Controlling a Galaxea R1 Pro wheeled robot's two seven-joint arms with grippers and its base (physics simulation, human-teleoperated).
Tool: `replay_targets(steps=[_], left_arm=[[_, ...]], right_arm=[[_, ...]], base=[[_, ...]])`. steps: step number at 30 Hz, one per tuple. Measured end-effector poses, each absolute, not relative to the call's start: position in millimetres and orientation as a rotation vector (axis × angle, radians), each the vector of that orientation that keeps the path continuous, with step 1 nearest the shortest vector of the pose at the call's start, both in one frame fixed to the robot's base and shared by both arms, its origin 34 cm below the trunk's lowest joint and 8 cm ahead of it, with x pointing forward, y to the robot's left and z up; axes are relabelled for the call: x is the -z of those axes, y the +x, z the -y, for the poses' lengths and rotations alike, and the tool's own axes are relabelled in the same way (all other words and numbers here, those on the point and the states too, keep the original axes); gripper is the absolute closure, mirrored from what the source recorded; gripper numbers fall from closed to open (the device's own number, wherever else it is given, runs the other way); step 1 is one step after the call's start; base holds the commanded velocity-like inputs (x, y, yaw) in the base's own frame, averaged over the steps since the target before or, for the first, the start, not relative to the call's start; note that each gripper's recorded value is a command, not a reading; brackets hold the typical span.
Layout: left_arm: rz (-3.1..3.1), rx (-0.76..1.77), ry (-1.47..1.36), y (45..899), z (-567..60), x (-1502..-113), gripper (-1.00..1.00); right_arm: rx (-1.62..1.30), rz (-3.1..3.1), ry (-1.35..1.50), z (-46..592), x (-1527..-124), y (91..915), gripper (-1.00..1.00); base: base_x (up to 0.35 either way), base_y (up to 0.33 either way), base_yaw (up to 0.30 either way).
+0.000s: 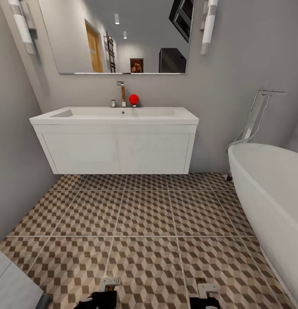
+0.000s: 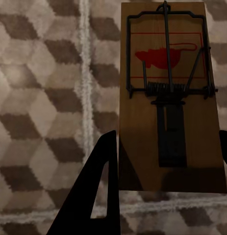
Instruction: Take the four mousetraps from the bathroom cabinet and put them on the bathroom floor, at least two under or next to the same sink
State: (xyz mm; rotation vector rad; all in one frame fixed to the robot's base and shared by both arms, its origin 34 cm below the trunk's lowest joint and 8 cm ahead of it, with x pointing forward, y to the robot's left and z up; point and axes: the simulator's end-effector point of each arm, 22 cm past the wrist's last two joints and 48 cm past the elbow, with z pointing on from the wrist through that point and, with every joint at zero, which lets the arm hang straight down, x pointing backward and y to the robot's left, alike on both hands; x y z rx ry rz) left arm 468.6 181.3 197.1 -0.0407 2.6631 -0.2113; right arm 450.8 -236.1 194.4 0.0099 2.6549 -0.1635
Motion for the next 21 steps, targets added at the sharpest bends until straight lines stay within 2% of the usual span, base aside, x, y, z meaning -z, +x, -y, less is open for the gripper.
replay_targets(steps=[21], left_arm=[[-2.635, 0.216, -0.028, 474.4, -175.2, -200.8, 1.0]], right_arm=[[0.163, -2.652, 0.0, 233.4, -194.7, 451.1, 1.0]], base=[[0.0, 0.0, 0.0]])
